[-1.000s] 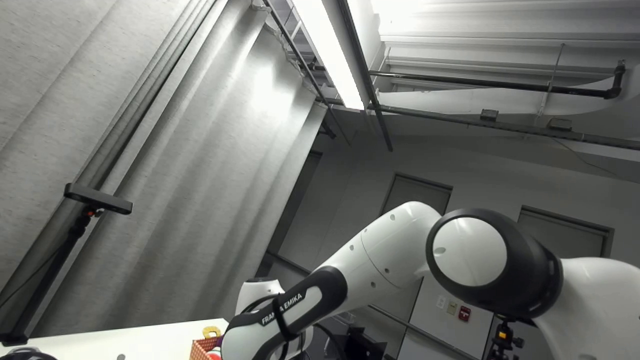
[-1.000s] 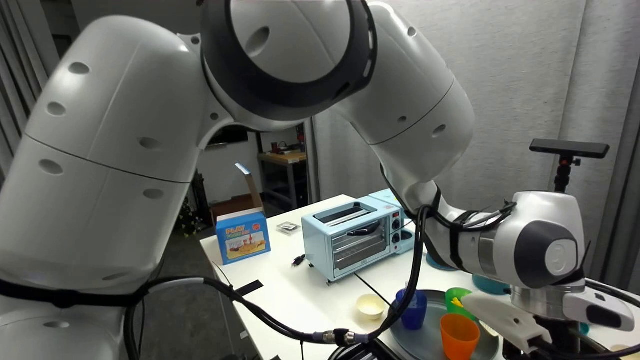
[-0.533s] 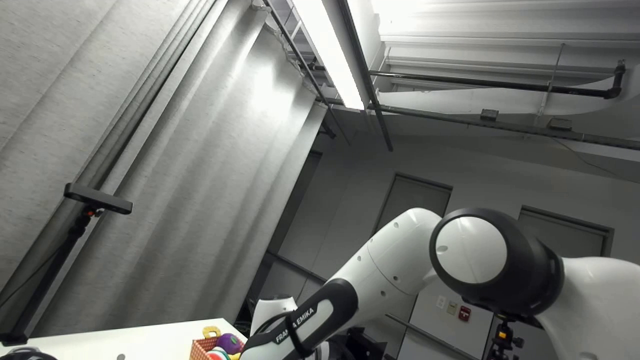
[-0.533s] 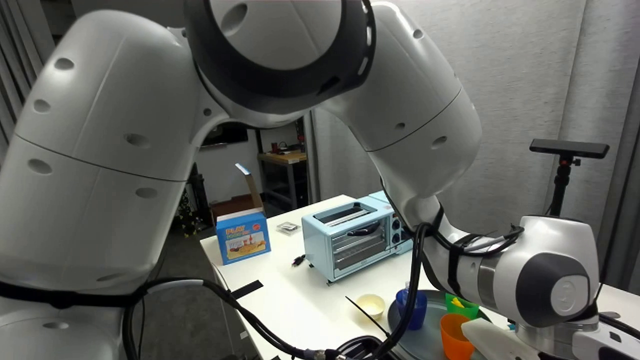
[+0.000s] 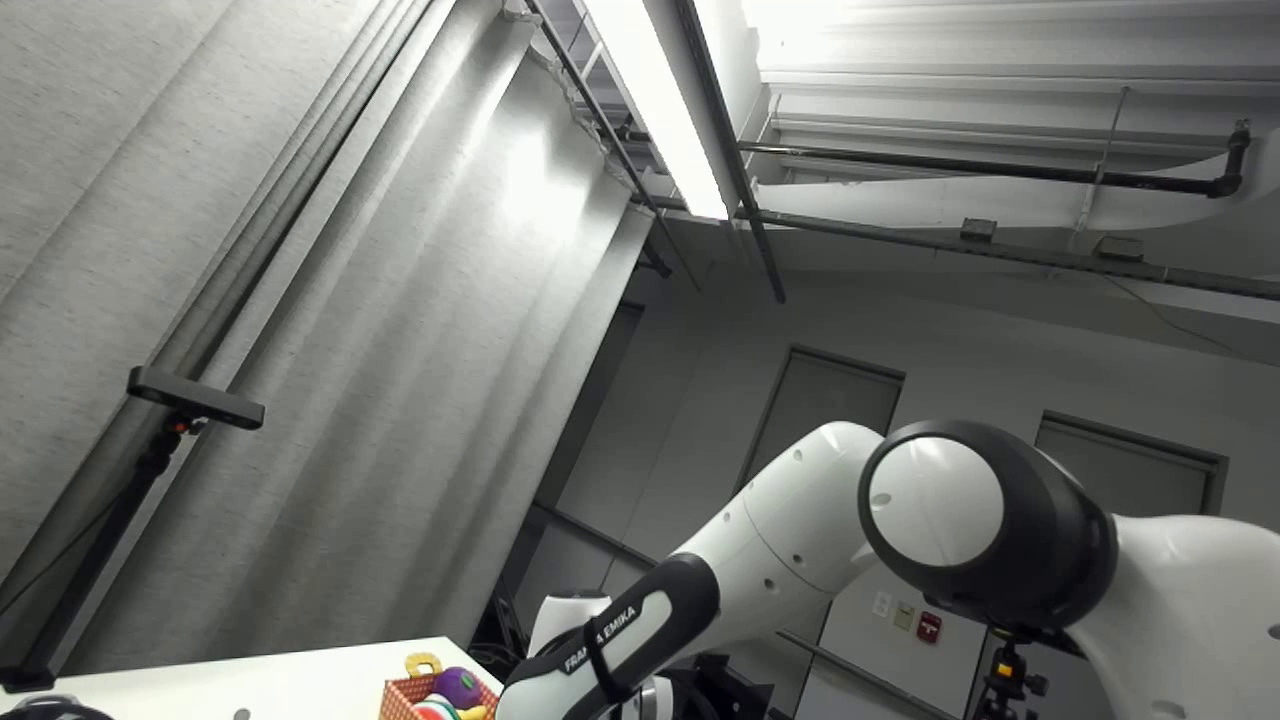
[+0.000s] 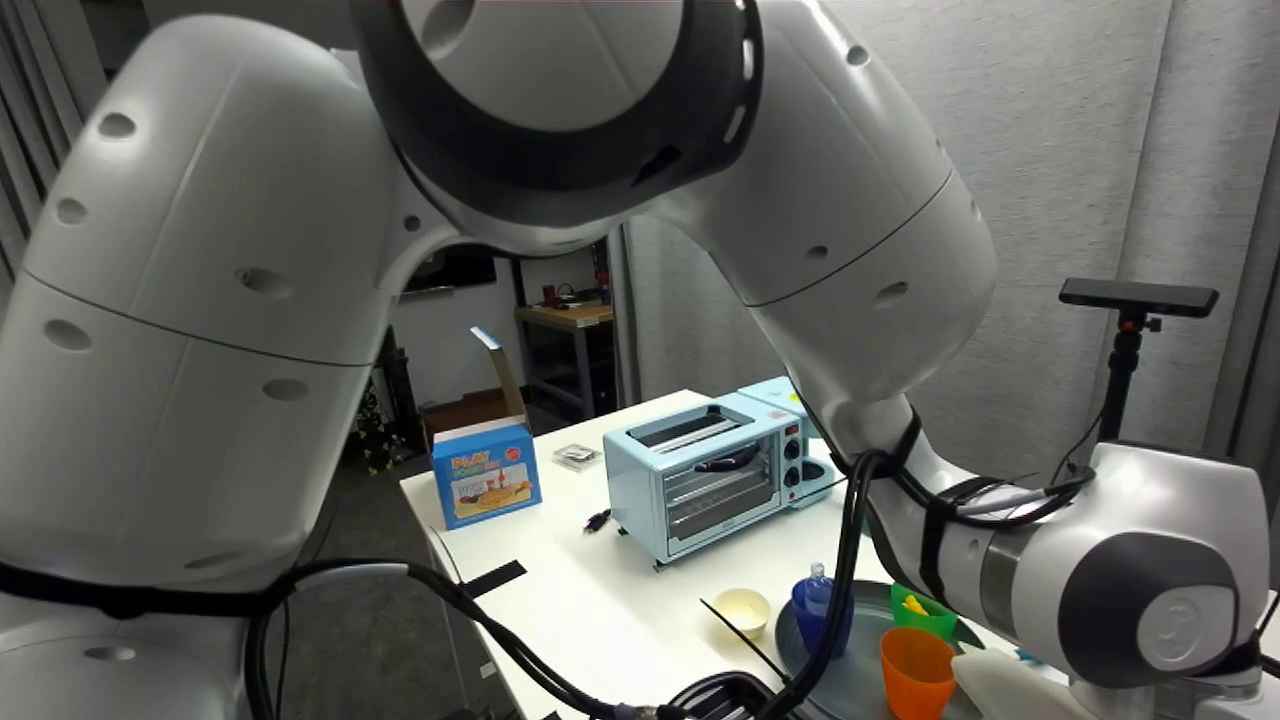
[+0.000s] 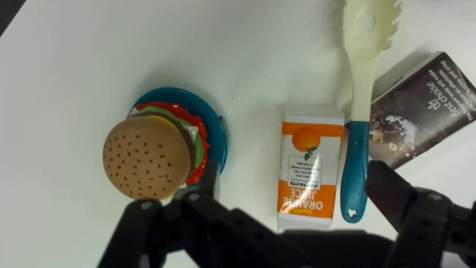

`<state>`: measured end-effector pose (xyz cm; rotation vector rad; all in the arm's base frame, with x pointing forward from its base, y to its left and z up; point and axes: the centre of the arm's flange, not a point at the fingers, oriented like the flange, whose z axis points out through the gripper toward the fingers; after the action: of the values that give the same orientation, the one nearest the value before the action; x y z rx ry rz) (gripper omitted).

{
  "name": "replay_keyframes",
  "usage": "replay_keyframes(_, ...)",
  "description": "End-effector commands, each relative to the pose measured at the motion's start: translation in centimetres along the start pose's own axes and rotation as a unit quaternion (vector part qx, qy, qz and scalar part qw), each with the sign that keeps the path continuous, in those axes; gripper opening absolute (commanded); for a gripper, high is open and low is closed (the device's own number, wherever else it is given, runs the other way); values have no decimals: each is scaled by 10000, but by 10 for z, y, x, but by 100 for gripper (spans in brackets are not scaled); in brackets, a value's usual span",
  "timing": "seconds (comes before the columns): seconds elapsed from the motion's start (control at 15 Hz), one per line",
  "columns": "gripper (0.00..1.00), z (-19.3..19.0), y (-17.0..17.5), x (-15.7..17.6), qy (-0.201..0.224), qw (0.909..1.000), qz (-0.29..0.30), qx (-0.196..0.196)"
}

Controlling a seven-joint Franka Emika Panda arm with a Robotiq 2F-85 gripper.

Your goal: Put a plush toy in the black pot

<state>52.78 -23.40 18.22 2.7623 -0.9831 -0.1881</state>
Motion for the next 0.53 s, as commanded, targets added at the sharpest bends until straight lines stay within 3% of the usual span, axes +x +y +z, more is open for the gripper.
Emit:
replay_keyframes(0.0,100,3,6,3,-13,9996,32,291)
replay_keyframes(0.47,100,14,11,8,-181,9984,33,532)
